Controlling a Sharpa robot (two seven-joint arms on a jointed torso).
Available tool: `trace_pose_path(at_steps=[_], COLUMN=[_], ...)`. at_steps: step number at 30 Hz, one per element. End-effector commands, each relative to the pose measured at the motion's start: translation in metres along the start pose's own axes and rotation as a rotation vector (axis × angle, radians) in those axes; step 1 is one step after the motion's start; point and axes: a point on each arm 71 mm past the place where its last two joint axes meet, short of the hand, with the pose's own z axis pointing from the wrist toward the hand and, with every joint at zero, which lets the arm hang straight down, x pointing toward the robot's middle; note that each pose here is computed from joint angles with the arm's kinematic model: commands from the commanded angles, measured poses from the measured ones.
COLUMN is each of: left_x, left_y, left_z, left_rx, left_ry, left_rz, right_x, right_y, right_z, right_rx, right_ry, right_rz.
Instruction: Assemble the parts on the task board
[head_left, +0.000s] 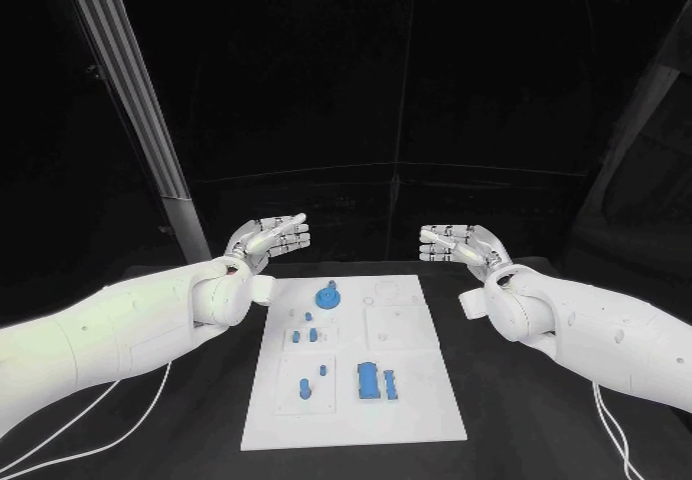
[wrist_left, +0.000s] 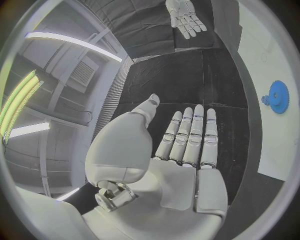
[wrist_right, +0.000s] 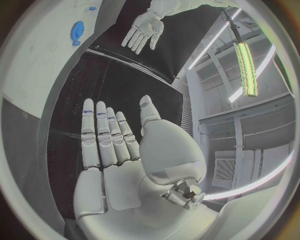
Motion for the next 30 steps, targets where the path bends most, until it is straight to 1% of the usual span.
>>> trace_pose_path(at_steps=[1,5,8,10,11,13,18,19,22,25,30], left_x=[0.0036,0.0114,0.0194,0.026,0.031,0.0374,0.0508,0.0525,0.0564,0.0589,0.0592], left_y=[0.0006,0.0048,0.0078,0.0094,0.01,0.0101,0.0077,0.0071,0.0056,0.0045,0.0044], left_z=[-0.0033,-0.0121,-0.0216,-0.0297,-0.0361,-0.0448,-0.0642,-0.0669,-0.0732,-0.0771,-0.0777], left_rx=[0.006,0.009,0.013,0.019,0.025,0.033,0.056,0.06,0.068,0.074,0.075], left_ry=[-0.016,-0.041,-0.066,-0.087,-0.103,-0.124,-0.169,-0.175,-0.189,-0.198,-0.199], left_rz=[0.014,0.027,0.042,0.054,0.063,0.076,0.104,0.108,0.116,0.121,0.122], right_x=[0.005,0.016,0.027,0.035,0.041,0.047,0.06,0.061,0.063,0.064,0.064], right_y=[0.004,0.009,0.014,0.017,0.02,0.023,0.028,0.029,0.03,0.03,0.03], right_z=[-0.002,-0.01,-0.019,-0.026,-0.032,-0.039,-0.054,-0.055,-0.058,-0.059,-0.059], right_rx=[-0.009,-0.014,-0.014,-0.009,-0.004,0.005,0.027,0.03,0.035,0.036,0.036], right_ry=[-0.029,-0.062,-0.097,-0.123,-0.141,-0.162,-0.199,-0.203,-0.21,-0.211,-0.211], right_rz=[0.015,0.047,0.078,0.101,0.116,0.132,0.159,0.162,0.166,0.167,0.167])
